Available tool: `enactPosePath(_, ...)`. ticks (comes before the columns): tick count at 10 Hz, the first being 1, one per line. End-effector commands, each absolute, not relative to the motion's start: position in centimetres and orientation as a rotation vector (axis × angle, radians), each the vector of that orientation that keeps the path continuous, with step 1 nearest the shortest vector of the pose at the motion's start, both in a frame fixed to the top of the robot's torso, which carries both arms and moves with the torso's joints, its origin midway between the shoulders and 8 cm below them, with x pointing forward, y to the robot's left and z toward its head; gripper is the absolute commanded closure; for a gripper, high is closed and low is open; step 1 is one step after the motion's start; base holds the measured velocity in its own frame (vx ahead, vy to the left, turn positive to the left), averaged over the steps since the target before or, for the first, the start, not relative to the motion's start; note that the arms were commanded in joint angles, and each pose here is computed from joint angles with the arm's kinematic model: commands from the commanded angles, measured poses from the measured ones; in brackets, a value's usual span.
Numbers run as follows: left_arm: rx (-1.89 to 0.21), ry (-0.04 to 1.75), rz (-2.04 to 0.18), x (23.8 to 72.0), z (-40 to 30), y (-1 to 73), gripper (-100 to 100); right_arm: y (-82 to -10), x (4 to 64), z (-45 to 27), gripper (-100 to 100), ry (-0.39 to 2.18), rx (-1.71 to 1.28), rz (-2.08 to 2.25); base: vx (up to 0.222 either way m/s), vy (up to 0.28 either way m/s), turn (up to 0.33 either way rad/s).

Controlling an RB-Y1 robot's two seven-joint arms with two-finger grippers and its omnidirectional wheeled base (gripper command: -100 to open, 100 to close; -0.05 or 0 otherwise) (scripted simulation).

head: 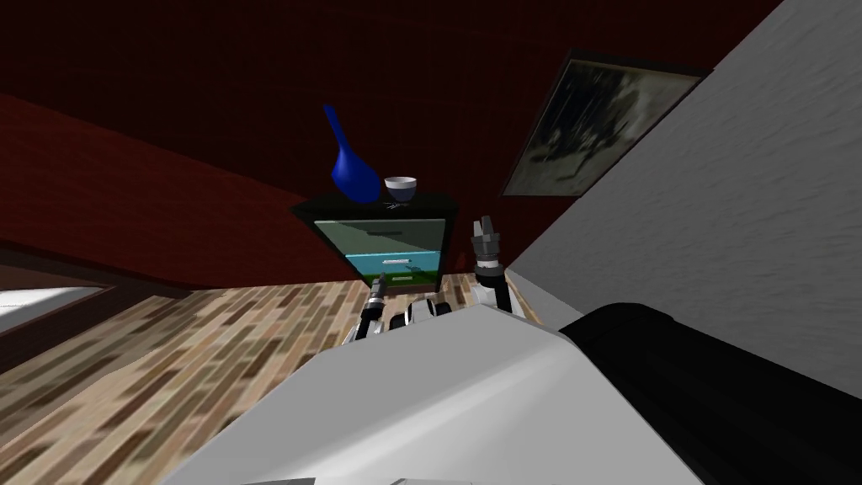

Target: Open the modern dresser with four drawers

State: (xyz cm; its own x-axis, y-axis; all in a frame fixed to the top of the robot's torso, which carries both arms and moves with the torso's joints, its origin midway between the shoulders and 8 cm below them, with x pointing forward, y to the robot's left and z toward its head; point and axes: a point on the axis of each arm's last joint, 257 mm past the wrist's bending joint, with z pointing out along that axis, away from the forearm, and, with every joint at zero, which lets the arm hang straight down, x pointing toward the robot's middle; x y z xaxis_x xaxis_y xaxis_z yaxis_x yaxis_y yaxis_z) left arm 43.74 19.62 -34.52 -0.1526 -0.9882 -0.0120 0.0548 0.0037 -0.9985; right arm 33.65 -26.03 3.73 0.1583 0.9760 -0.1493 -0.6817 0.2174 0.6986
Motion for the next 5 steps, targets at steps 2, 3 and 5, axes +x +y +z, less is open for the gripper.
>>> enactPosePath(2,-1.107,1.291,-1.327,43.67,-35.51,19.85,-100,-26.03,33.64,3.72,0,0.663,0.543,1.271,0.169,-0.026,-0.022)
enactPosePath(3,-1.117,1.292,-1.324,43.65,-35.87,19.82,-100,-26.03,33.63,3.72,0,0.663,0.543,1.271,0.175,-0.021,-0.027)
enactPosePath(5,-1.112,1.29,-1.325,44.58,-35.1,19.81,-100,-26.03,33.64,3.73,0,0.663,0.543,1.271,0.085,-0.006,-0.007)
